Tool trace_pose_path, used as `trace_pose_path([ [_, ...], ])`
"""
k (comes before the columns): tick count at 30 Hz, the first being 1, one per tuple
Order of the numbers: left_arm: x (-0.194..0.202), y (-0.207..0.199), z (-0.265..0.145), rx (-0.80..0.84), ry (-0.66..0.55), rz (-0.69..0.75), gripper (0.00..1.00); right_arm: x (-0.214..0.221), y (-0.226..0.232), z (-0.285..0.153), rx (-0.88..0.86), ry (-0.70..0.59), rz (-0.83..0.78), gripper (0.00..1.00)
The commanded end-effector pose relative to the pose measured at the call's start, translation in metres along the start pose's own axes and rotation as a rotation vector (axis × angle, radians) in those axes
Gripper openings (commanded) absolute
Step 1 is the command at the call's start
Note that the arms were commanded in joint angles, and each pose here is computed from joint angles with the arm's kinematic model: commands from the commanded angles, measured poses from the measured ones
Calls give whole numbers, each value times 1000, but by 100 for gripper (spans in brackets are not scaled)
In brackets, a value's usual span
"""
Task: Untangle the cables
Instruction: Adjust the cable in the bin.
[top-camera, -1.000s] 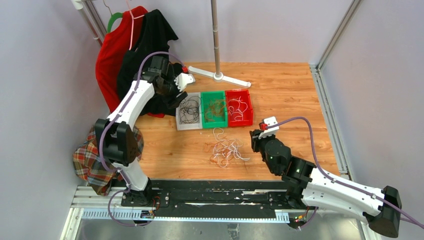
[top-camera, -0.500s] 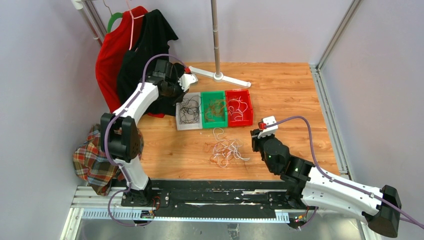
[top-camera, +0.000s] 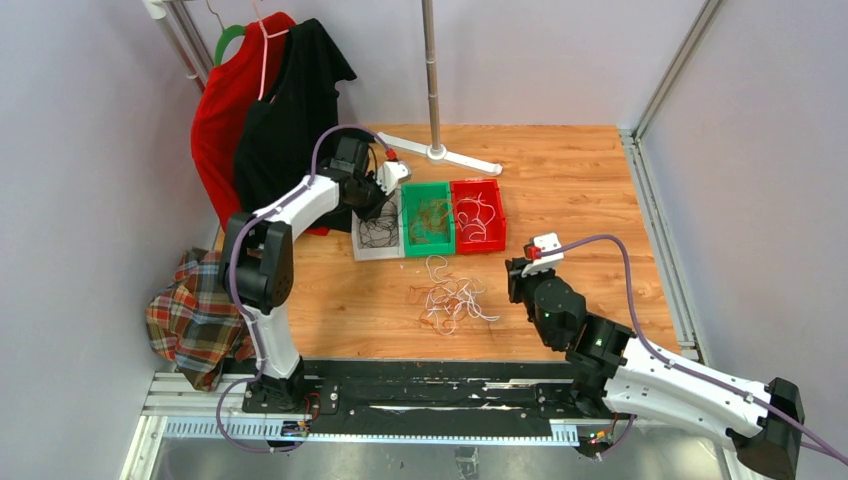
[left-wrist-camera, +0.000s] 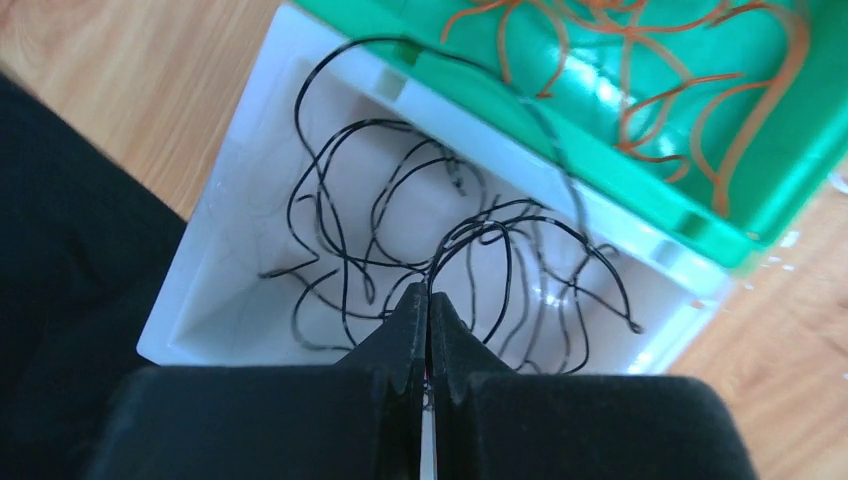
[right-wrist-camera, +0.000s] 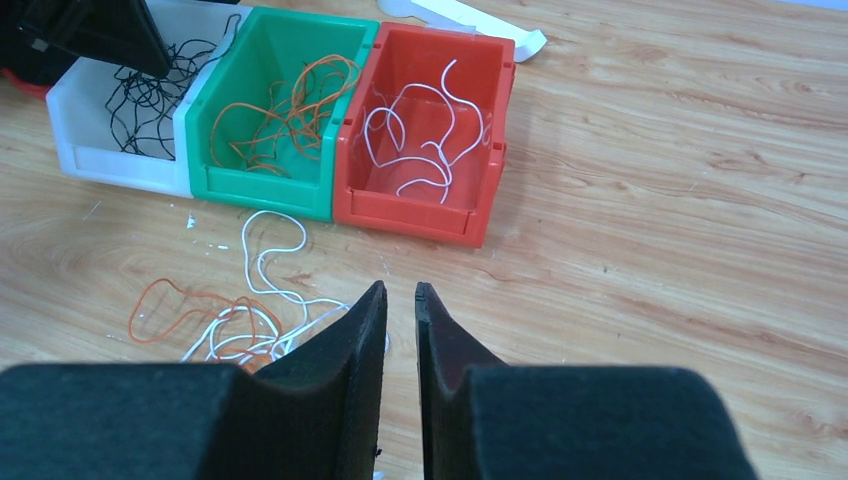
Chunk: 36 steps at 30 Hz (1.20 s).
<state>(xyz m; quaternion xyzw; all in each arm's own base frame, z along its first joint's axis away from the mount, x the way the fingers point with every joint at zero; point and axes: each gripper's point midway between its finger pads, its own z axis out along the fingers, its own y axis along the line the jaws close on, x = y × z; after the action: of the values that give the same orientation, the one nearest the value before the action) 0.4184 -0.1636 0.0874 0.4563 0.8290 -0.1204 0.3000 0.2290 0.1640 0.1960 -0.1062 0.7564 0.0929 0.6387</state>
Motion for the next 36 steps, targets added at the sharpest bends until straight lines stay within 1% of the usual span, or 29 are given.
trace_pose_path([
  [1,11,32,15,-164,29,-3,1,6,-10,-1,34,6,-4,17],
  [7,27,31,33,-188,88,26,1,8,-9,1,32,14,-3,15],
  [9,24,27,30,-180,85,28,5,8,-9,2,34,17,-4,15],
  [11,16,24,23,-161,73,22,14,6,-8,3,33,15,-4,15],
  [14,1,20,5,-146,48,16,37,1,-8,3,30,8,-5,15],
  [17,-12,14,-15,-122,27,17,51,-3,-7,3,24,-2,-4,15],
  [21,-28,3,-46,-91,6,49,64,-7,-8,2,19,-12,-8,15],
  [23,-31,1,-60,-91,14,56,66,-8,-9,1,18,-17,-5,17],
  [24,-32,1,-67,-93,21,60,73,-9,-9,0,16,-20,-2,19],
  [25,-35,-1,-75,-94,25,59,76,-10,-10,0,16,-21,-1,20],
  [29,-47,-10,-90,-67,-16,33,77,-9,-11,-1,18,-16,-1,29],
  [33,-57,-39,-96,25,-42,-14,98,-2,-3,1,-15,18,-15,38],
  [36,-55,-62,-100,77,-34,-26,98,10,14,2,-93,71,-17,43],
])
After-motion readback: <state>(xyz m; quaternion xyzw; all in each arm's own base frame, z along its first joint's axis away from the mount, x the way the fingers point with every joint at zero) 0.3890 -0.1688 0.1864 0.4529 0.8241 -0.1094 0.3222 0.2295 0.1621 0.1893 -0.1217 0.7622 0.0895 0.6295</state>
